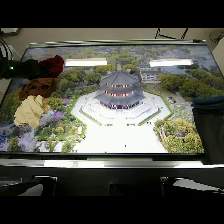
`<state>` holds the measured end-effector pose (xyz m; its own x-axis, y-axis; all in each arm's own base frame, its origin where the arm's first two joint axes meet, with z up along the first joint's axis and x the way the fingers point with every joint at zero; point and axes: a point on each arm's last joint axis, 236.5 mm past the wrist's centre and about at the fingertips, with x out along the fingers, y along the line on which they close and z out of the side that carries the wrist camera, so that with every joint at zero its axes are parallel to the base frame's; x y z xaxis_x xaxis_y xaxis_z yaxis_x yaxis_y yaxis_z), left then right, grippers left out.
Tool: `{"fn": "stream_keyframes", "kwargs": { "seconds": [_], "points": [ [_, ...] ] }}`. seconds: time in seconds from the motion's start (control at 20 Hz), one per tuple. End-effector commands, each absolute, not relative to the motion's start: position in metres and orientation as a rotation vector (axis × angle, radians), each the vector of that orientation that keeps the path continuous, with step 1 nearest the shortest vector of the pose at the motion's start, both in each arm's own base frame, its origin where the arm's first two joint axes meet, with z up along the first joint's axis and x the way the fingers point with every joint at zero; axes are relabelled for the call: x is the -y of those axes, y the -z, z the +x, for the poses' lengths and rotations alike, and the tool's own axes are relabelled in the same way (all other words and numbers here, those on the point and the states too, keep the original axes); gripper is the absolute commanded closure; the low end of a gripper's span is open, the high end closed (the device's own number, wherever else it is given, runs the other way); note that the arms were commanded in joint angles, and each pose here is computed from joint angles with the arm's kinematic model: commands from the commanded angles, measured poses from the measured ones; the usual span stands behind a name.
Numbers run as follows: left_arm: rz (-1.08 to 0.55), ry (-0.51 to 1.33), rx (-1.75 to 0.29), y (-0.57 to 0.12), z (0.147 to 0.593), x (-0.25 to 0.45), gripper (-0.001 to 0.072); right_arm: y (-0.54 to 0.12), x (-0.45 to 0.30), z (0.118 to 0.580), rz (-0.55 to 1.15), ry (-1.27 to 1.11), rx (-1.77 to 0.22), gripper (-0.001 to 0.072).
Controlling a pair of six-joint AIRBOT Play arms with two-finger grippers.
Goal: Fold the clothes and pants, and hang the long-sleeved shirts on hangers.
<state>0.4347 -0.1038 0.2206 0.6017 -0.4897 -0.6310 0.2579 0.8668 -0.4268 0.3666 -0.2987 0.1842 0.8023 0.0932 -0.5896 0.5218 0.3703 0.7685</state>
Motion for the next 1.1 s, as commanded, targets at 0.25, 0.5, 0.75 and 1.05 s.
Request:
{"fn": "stream_keyframes", "kwargs": {
  "seconds": [0.25, 0.5, 0.75, 1.05],
  "points": [
    [-0.306, 0.442, -0.818, -0.221, 0.435, 0.104, 0.0678, -0.152, 0.297, 0.282, 1.283, 0.428, -0.842, 0.0676],
    [-0.286, 0.451, -0.813, -0.221, 0.435, 0.104, 0.0678, -0.097, 0.298, 0.207, 1.256, 0.707, -1.155, 0.0676],
    [-0.287, 0.451, -0.813, -0.22, 0.435, 0.104, 0.0678, -0.038, 0.3, 0.158, 1.234, 0.884, -1.335, 0.0676],
    [-0.287, 0.451, -0.813, -0.22, 0.435, 0.104, 0.0678, 0.011, 0.3, 0.148, 1.226, 0.925, -1.358, 0.0546]
  ]
}}
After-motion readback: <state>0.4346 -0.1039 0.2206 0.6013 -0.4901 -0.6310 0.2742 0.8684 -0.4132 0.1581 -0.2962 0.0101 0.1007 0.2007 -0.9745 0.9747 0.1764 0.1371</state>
